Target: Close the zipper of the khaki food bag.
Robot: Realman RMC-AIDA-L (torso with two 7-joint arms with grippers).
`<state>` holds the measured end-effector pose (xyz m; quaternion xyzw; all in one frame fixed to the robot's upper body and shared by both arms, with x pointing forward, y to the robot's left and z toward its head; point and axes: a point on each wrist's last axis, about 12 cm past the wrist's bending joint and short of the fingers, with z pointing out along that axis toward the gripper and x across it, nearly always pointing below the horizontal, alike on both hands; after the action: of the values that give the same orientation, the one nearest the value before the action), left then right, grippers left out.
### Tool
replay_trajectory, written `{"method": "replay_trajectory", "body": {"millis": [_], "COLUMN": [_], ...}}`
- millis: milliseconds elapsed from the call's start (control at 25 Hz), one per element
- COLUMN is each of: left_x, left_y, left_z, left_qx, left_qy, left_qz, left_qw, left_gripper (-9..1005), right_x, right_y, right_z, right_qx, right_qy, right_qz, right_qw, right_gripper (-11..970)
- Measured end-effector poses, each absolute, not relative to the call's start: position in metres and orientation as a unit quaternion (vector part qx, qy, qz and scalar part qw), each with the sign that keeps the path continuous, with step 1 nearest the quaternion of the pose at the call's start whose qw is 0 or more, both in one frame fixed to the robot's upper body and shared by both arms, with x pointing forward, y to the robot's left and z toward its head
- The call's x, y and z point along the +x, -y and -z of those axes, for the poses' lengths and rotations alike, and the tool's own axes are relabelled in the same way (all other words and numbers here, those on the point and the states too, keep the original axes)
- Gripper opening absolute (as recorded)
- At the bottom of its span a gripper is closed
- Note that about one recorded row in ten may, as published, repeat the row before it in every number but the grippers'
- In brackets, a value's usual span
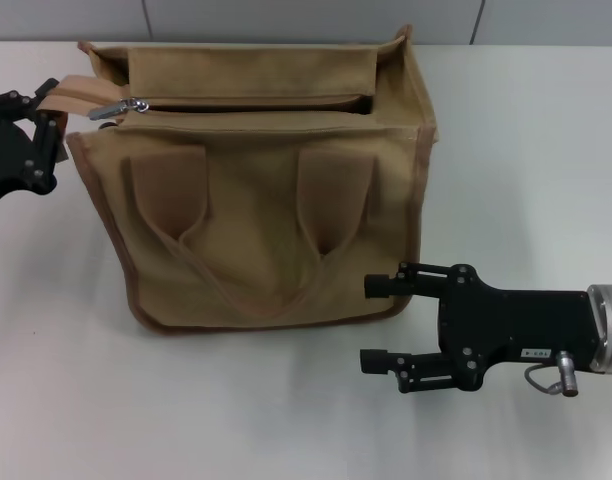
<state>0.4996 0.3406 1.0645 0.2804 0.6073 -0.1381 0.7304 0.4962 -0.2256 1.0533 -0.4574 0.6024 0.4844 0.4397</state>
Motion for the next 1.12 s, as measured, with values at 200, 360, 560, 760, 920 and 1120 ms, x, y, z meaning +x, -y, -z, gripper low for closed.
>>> {"method": "replay_trajectory", "body": {"millis": [200,360,560,760,920,1120], "left_x": [0.5011,0.5017,0.5023,0.503,0.5036,0.5036], "left_y": [-0.3398,-0.3395,-0.3393,-0.3389,-0.3386,-0.3385], "left_z": [-1.065,-1.0654,-1.0658,-1.0662,-1.0665,-1.0666], "left_qx": [0.281,0.282,0.282,0.283,0.283,0.283], "left_qy": [-0.607,-0.606,-0.606,-0.605,-0.604,-0.604], "left_qz": [0.139,0.139,0.139,0.14,0.14,0.14], "left_qw": [0.73,0.73,0.731,0.731,0.731,0.731], "left_gripper": [20,21,22,23,24,25], "right_x": [0.4979,0.4983,0.4987,0.4986,0.4986,0.4992], "right_y": [0.2246,0.2244,0.2239,0.2239,0.2239,0.2234], "right_z": [-1.0541,-1.0543,-1.0549,-1.055,-1.055,-1.0555], "right_qx": [-0.459,-0.46,-0.46,-0.461,-0.461,-0.462], "right_qy": [-0.602,-0.601,-0.6,-0.6,-0.6,-0.599], "right_qz": [-0.483,-0.483,-0.484,-0.484,-0.484,-0.485], "right_qw": [0.44,0.44,0.44,0.44,0.439,0.44], "right_gripper": [810,810,810,809,809,809]}}
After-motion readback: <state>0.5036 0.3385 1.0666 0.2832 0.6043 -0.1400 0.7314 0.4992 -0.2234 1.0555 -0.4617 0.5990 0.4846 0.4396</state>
